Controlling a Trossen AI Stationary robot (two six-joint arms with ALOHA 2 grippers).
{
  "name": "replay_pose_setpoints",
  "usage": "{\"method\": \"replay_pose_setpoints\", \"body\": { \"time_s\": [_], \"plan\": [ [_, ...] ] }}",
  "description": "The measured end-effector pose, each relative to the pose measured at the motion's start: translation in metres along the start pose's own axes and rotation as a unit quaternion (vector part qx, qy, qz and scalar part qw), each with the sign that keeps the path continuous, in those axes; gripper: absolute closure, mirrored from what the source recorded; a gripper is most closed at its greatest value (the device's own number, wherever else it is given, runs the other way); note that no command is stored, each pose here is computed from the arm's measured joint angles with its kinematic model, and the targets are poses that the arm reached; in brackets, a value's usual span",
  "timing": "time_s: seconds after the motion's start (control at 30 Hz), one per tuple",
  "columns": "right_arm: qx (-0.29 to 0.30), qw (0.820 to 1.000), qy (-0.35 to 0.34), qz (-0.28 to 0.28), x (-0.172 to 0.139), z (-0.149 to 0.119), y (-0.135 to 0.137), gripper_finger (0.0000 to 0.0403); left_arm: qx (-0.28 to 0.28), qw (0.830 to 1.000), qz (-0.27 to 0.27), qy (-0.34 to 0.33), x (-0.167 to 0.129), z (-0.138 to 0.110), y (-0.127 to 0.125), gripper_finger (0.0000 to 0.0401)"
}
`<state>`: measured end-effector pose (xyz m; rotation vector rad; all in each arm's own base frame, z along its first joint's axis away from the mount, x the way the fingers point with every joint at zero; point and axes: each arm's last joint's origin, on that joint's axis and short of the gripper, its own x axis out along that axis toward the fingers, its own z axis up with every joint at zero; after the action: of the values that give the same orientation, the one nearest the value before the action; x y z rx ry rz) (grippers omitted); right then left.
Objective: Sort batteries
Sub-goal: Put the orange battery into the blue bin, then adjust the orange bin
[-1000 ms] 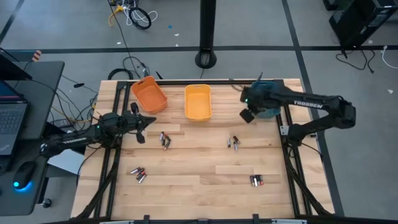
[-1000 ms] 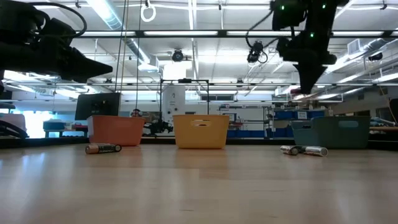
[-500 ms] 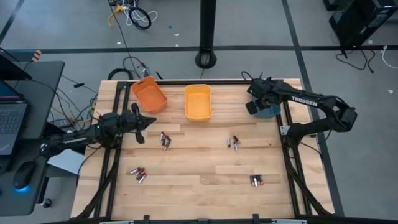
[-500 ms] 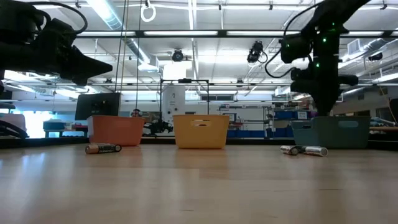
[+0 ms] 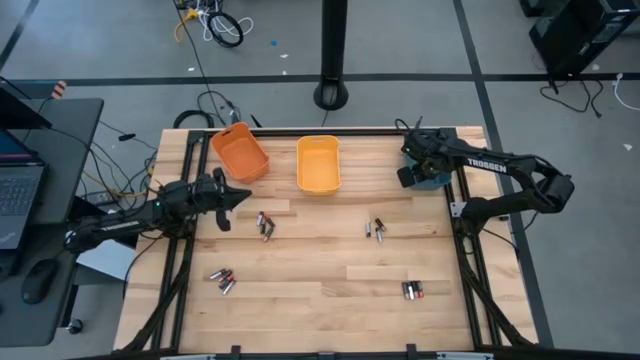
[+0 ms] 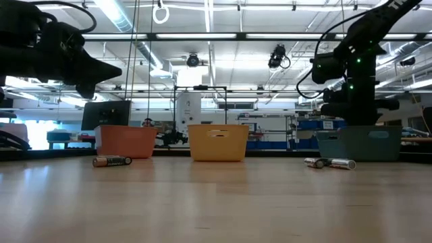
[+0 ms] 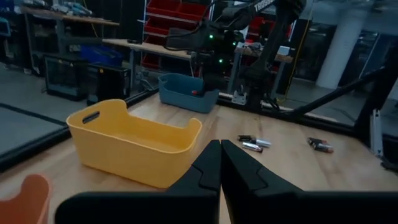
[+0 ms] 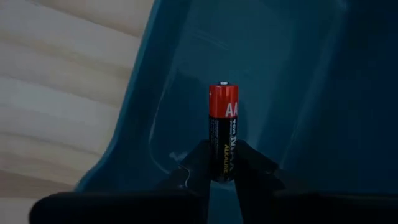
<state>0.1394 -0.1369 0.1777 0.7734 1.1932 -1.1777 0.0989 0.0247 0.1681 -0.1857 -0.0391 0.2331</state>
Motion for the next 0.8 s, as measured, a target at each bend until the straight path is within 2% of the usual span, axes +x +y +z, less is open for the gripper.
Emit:
{"method": "replay_pose_setpoints", "body": {
  "time_s": [0.2,0.43,0.8],
  "plan": [
    [0.003,1.0,0.003,-0.003,0.008,-0.003,-0.003,0.0325,-0.001,1.0,-0.03,0.006,0.0,0.0,-0.002,0.0386],
    [-0.009,1.0,-0.004,-0.007,0.009,-0.002,-0.005,0.031,-0.003,0.999,-0.035,0.008,0.0,-0.001,-0.002,0.0386],
    [-0.035,0.999,-0.023,-0.01,-0.01,0.012,-0.003,0.0216,-0.003,0.999,-0.035,0.008,0.0,-0.001,-0.002,0.0386]
  ]
}}
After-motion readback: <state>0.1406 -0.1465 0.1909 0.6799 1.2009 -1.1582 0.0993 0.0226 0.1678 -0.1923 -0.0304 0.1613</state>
